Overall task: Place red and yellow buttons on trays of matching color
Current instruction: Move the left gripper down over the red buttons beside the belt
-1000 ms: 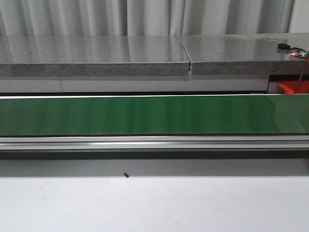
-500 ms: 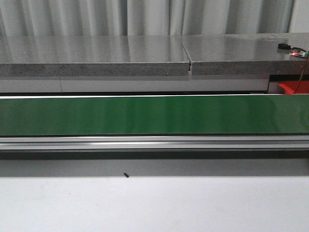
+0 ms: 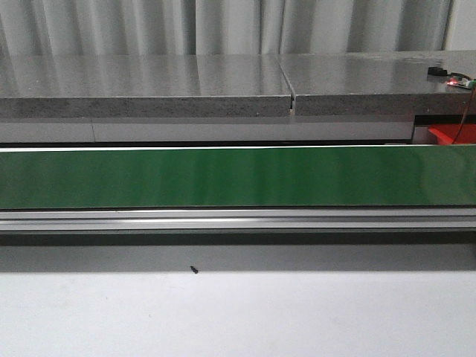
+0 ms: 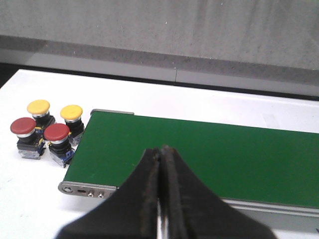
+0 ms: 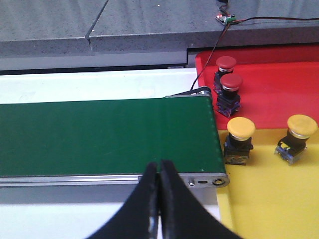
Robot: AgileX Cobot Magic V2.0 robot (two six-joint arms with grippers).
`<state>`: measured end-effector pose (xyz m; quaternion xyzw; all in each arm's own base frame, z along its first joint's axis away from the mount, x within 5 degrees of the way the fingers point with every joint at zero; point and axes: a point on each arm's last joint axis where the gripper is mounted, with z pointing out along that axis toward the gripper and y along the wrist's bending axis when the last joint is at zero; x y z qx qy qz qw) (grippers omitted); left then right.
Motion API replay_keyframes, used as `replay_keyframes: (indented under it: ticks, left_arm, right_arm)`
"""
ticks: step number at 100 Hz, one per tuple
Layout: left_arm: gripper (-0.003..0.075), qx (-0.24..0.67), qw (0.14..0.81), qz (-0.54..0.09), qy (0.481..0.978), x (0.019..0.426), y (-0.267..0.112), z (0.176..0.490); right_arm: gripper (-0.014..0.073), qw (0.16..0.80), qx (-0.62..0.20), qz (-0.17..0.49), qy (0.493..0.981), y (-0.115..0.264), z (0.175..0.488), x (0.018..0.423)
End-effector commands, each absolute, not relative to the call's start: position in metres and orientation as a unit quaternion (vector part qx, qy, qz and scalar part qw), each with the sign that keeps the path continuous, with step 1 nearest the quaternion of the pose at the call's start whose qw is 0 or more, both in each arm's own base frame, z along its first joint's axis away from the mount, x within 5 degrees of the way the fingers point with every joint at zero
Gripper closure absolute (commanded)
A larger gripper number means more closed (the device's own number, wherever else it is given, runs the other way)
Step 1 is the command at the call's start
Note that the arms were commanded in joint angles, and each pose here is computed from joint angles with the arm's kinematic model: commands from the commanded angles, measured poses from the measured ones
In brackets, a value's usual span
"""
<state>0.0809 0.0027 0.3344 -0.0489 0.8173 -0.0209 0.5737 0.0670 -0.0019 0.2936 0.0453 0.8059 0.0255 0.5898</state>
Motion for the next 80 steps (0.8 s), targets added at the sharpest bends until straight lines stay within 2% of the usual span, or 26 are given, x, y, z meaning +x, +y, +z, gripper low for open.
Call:
replay_keyframes:
  ticks: [1, 25, 49, 80]
  left_arm:
    - [0.0739, -0.051, 0.587, -0.023, 0.808, 0.095, 0.001, 0.351]
    - [0.0739, -0.057, 0.535, -0.029, 0.843, 0.139, -0.007, 0.357]
    - [0.0739, -0.067, 0.515, -0.026, 0.854, 0.177, -0.009, 0.364]
    - [0.0739, -0.179, 0.468, -0.015, 0.865, 0.224, 0.04, 0.35]
  right_arm:
    - [0.0654, 0.625, 0.041, 0.029, 0.779, -0.001, 0.307, 0.068]
    - [0.0654, 0.625, 0.041, 0.029, 0.779, -0.001, 0.307, 0.068]
    - [0.0654, 0.625, 0.041, 0.029, 0.779, -0.001, 0.307, 0.068]
    - [0.0654, 0.625, 0.041, 0.029, 0.779, -0.001, 0.307, 0.068]
